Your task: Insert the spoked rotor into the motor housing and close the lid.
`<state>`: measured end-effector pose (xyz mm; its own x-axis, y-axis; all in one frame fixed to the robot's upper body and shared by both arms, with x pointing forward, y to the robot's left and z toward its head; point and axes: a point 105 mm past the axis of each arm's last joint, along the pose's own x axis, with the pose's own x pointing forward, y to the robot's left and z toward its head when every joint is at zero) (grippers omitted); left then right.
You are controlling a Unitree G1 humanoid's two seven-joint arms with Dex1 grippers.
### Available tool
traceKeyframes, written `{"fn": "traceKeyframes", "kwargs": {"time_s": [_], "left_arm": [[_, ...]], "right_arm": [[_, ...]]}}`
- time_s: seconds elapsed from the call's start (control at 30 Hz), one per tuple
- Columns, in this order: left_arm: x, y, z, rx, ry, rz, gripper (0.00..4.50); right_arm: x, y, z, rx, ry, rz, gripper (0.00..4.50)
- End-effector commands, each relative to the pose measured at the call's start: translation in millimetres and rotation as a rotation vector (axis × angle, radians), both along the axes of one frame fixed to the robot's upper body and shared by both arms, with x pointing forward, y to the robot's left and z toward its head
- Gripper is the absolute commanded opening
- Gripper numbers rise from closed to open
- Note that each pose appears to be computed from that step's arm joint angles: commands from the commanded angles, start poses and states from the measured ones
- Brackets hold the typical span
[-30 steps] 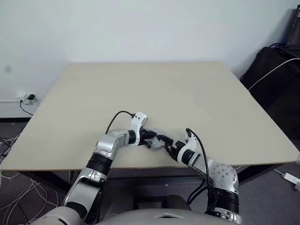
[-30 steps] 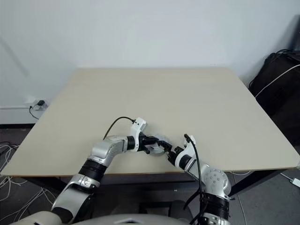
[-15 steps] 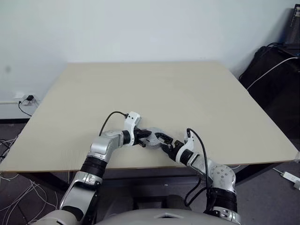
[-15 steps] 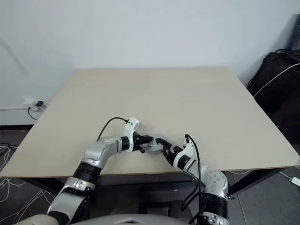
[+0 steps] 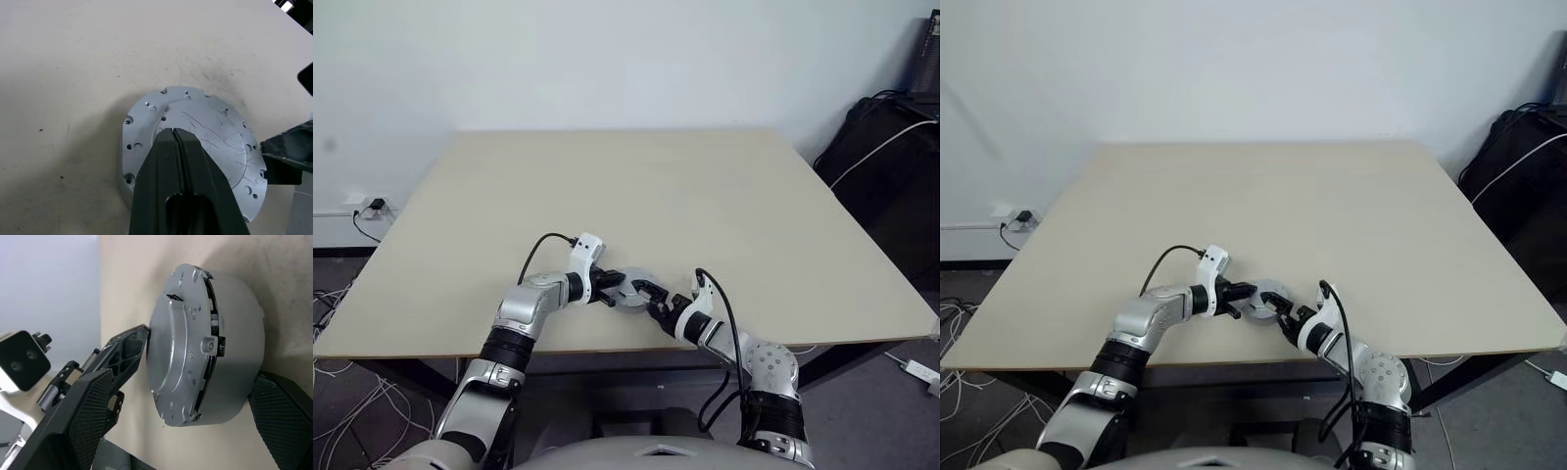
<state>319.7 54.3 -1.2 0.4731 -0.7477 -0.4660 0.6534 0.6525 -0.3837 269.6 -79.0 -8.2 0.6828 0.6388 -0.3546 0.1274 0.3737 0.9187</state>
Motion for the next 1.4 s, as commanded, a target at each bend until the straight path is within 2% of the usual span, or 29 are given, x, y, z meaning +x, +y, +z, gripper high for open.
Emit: {"fn": "traceKeyframes", "kwargs": {"time_s": [0.03,0.27,0.3,0.73,0.87,1.0,1.07,1.13,1.2,1.27,1.4], "left_arm": [[-12.1,3.5,-21.7,0.049,0.093,0.000,0.00],[-11.0,2.5,-21.6,0.047,0.092,0.003,0.00],[-11.0,2.5,-21.7,0.046,0.092,0.004,0.00],[-10.0,3.6,-18.6,0.022,0.076,0.033,0.00],[6.1,7.5,2.1,-0.049,-0.063,0.178,0.00],[19.9,26.8,39.8,-0.161,-0.277,0.480,0.00],[10.6,36.0,45.2,-0.221,-0.282,0.564,0.00],[-5.1,39.4,44.9,-0.385,-0.186,0.599,0.00],[-16.4,41.2,41.1,-0.446,-0.117,0.606,0.00],[-35.3,40.4,36.8,-0.590,0.002,0.607,0.00],[-62.5,37.3,32.1,-0.785,0.145,0.638,0.00]], "right_arm": [[7.4,18.9,20.8,0.103,-0.070,0.000,3.57],[5.2,16.1,25.1,0.120,-0.080,0.001,1.39],[4.2,15.3,24.5,0.118,-0.077,0.002,1.29],[-1.6,15.2,20.4,0.109,-0.054,0.003,1.29],[-3.7,12.4,20.7,0.117,-0.051,-0.018,1.29],[-4.5,5.0,24.7,0.132,-0.062,-0.068,1.29],[-4.4,0.5,31.8,0.161,-0.083,-0.099,1.29],[-4.8,-2.0,40.7,0.194,-0.108,-0.119,1.29],[-5.4,-2.2,46.2,0.211,-0.122,-0.123,1.29],[-4.2,-1.0,57.2,0.237,-0.159,-0.120,1.29],[1.7,-0.3,78.3,0.283,-0.228,-0.119,1.29]]}}
